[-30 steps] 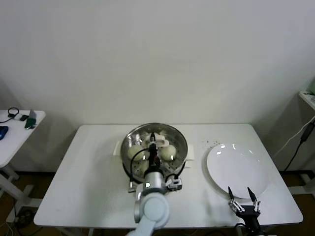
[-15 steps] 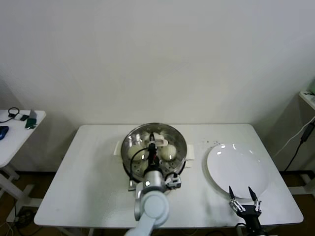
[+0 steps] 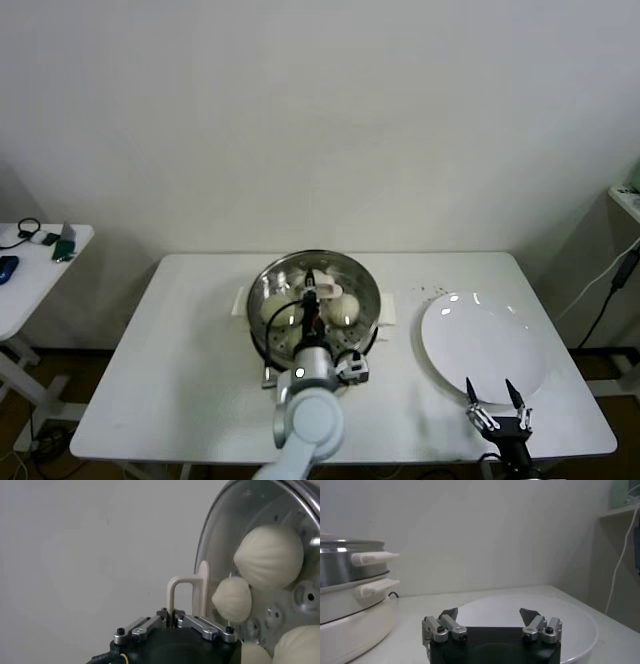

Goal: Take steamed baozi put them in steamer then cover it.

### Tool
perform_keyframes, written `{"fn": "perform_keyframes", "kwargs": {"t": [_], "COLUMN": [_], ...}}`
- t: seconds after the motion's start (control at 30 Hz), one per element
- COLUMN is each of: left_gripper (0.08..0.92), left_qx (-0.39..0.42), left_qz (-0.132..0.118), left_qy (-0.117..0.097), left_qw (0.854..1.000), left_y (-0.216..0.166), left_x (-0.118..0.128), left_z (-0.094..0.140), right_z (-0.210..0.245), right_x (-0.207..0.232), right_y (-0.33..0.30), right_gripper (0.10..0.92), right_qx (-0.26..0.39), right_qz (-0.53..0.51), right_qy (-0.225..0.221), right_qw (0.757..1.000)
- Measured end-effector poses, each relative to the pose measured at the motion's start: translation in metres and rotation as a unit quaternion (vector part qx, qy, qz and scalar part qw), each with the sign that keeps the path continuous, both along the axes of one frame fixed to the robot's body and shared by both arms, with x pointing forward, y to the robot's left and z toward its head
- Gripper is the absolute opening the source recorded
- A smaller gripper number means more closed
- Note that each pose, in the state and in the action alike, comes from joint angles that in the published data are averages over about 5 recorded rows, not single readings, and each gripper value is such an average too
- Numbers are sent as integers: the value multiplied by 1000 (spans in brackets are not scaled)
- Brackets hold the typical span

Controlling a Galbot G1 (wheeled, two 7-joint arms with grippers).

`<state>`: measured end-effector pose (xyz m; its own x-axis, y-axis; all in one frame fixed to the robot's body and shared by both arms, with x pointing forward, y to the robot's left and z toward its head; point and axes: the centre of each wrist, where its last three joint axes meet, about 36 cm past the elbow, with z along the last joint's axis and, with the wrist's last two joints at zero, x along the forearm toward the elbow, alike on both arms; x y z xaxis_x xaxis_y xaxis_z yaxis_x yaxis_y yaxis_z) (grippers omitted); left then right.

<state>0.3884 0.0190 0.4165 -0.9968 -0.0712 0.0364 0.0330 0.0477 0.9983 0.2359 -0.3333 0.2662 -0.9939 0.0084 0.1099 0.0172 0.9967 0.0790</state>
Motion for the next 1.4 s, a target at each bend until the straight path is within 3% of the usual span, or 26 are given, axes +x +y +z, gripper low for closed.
{"fn": "perform_keyframes", "kwargs": {"t": [0.4,0.67,0.77,0.97,1.17,1.4], "left_gripper": [534,764,812,822,823,823], "left_qx": [-60,-69,-75,-131,-256,-414], "left_qz": [-8,-13,-15,-23,-23,-19], "left_qy": [10,16,15,9,16,27], "left_qw": [998,997,997,991,966,910], "left_y": [3,30,44,85,143,219], "left_x": [-12,-26,-32,-42,-43,-53], "left_z": [28,30,30,31,28,7], "right_z": [2,2,4,13,22,26], "right_x": [2,3,2,0,1,3], "right_y": [3,7,8,8,9,13], "right_gripper": [823,823,823,823,823,823], "right_qx": [2,5,8,13,13,14], "right_qz": [11,14,12,6,4,4], "right_qy": [2,4,4,0,-10,-19], "right_qw": [1000,1000,1000,1000,1000,1000]}}
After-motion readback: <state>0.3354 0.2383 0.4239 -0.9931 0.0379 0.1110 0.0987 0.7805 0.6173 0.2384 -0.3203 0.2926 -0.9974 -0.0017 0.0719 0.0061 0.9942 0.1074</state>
